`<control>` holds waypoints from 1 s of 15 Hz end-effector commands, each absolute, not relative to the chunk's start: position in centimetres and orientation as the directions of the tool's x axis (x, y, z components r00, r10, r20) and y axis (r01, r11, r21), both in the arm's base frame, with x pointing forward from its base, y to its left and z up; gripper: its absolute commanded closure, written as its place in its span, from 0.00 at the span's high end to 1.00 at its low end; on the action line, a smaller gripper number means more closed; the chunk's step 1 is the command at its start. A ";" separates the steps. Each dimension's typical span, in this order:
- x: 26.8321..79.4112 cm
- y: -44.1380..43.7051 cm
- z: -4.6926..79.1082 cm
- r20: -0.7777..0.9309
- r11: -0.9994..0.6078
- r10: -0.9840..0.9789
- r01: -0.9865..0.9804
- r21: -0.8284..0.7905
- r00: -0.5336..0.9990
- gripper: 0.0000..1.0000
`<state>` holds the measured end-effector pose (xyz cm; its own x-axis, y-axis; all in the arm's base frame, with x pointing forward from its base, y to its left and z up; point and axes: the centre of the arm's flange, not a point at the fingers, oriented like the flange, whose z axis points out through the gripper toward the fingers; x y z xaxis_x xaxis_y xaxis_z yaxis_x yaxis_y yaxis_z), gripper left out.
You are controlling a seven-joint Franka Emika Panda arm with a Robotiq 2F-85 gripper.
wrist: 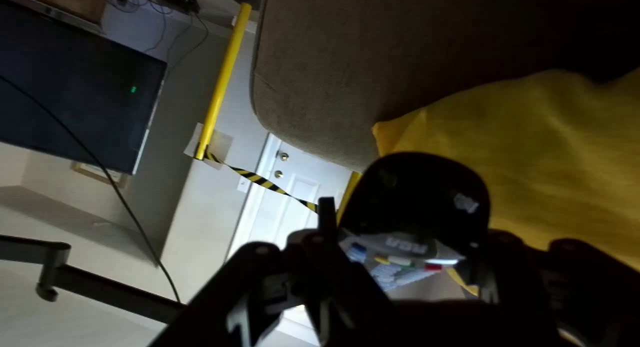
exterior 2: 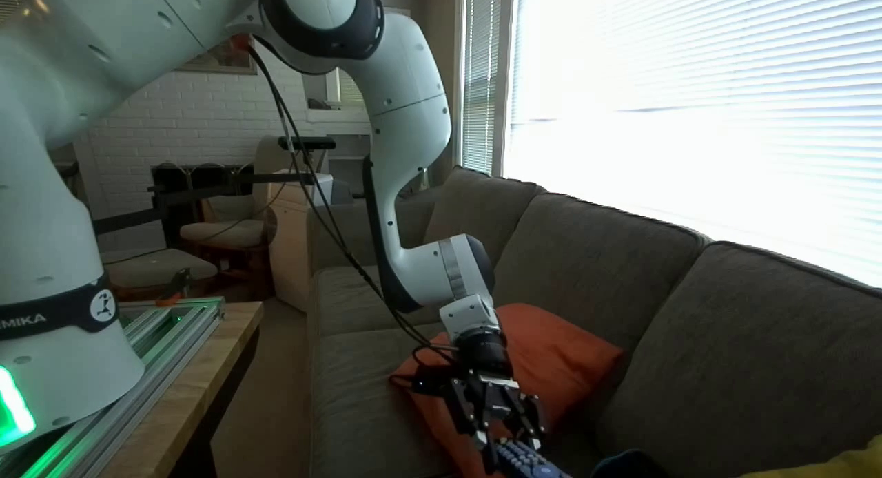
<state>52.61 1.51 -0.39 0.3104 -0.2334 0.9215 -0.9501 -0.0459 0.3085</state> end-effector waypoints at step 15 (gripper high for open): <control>52.9 -13.6 9.2 0.935 -0.148 -0.333 -0.986 0.078 0.124 0.27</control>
